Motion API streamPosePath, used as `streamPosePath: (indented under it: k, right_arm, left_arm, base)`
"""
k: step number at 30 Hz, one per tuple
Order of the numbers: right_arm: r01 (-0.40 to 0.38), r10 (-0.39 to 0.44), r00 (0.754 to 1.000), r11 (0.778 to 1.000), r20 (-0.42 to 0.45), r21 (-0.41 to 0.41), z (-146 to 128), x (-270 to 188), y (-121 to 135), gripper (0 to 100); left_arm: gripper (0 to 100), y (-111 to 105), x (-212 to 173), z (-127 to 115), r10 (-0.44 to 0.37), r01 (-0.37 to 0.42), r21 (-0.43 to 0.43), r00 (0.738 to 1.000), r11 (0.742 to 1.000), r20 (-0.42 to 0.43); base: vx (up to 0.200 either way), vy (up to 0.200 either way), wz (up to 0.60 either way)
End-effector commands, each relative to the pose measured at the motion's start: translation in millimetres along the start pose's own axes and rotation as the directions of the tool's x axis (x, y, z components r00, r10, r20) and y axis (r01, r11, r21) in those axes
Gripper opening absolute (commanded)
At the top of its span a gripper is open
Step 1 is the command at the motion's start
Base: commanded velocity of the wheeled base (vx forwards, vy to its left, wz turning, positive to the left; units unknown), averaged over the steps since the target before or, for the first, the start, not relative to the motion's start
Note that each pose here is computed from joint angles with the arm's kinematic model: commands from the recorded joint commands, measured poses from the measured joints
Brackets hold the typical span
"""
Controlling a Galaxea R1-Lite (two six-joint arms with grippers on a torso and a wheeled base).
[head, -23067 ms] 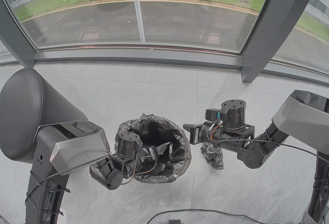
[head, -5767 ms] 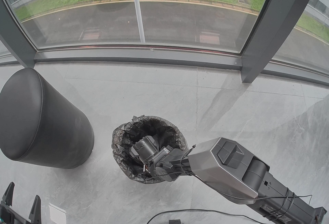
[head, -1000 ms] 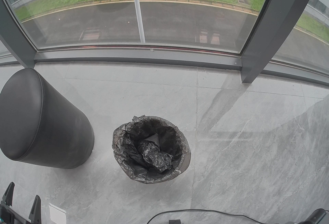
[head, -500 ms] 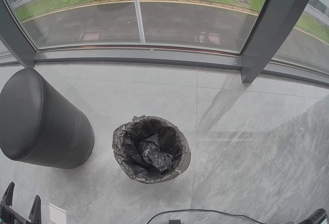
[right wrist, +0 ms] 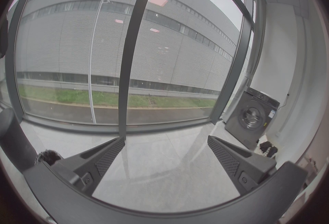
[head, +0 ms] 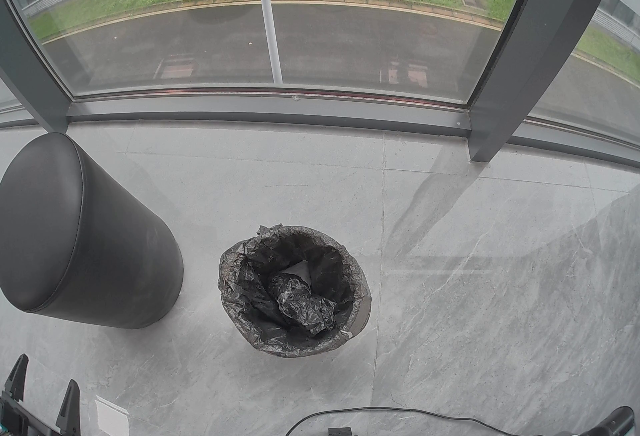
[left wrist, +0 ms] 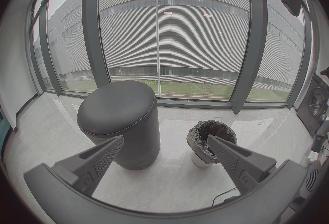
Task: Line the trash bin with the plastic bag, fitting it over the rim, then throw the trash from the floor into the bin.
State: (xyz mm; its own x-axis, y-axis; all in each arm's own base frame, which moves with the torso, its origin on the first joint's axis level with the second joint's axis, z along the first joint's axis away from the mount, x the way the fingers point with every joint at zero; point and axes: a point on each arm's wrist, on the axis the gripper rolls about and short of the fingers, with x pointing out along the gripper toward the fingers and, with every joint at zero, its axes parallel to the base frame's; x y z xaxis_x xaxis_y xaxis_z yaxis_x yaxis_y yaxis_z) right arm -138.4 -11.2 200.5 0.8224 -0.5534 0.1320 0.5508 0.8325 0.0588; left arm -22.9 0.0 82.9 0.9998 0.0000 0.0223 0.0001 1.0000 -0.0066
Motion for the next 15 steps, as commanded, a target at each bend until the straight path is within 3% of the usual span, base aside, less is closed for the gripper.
streamPosePath:
  k: [1, 4, 5, 7, 8, 11, 15]
  right_arm:
    - [-0.118, 0.117, 0.991, 0.993, 0.059, 0.007, -55, 52, 38, 100]
    - [-0.252, 0.262, 0.956, 0.964, 0.135, -0.082, -87, 69, 54, 100]
    - [-0.308, 0.324, 0.933, 0.944, 0.156, -0.121, -98, 72, 58, 100]
    - [-0.338, 0.358, 0.919, 0.931, 0.164, -0.138, -103, 73, 60, 100]
    - [-0.387, 0.411, 0.898, 0.908, 0.156, -0.163, -109, 74, 62, 100]
    - [-0.424, 0.443, 0.892, 0.889, 0.091, -0.175, -115, 74, 63, 100]
    - [-0.447, 0.449, 0.893, 0.882, -0.018, -0.148, -127, 75, 64, 100]
  left_arm:
    - [100, 0, 0, -5, 0.0, 0.0, -0.001, 1.0, 1.0, -0.001]
    - [100, 0, 0, -5, 0.0, 0.0, 0.0, 1.0, 1.0, -0.001]
    - [100, 0, 0, -5, 0.0, 0.0, -0.001, 1.0, 1.0, -0.001]
    - [100, 0, 0, -5, 0.0, 0.0, -0.001, 1.0, 1.0, -0.002]
    - [100, 0, 0, -5, 0.0, 0.0, 0.0, 1.0, 1.0, -0.001]
    - [100, 0, 0, -5, 0.0, 0.0, 0.0, 1.0, 1.0, -0.001]
    - [100, 0, 0, -5, 0.0, 0.0, -0.001, 1.0, 1.0, -0.001]
  base:
    - [0.0, 0.0, 0.0]
    - [0.0, 0.0, 0.0]
    - [0.0, 0.0, 0.0]
    - [0.0, 0.0, 0.0]
    - [0.0, 0.0, 0.0]
    - [0.0, 0.0, 0.0]
    - [0.0, 0.0, 0.0]
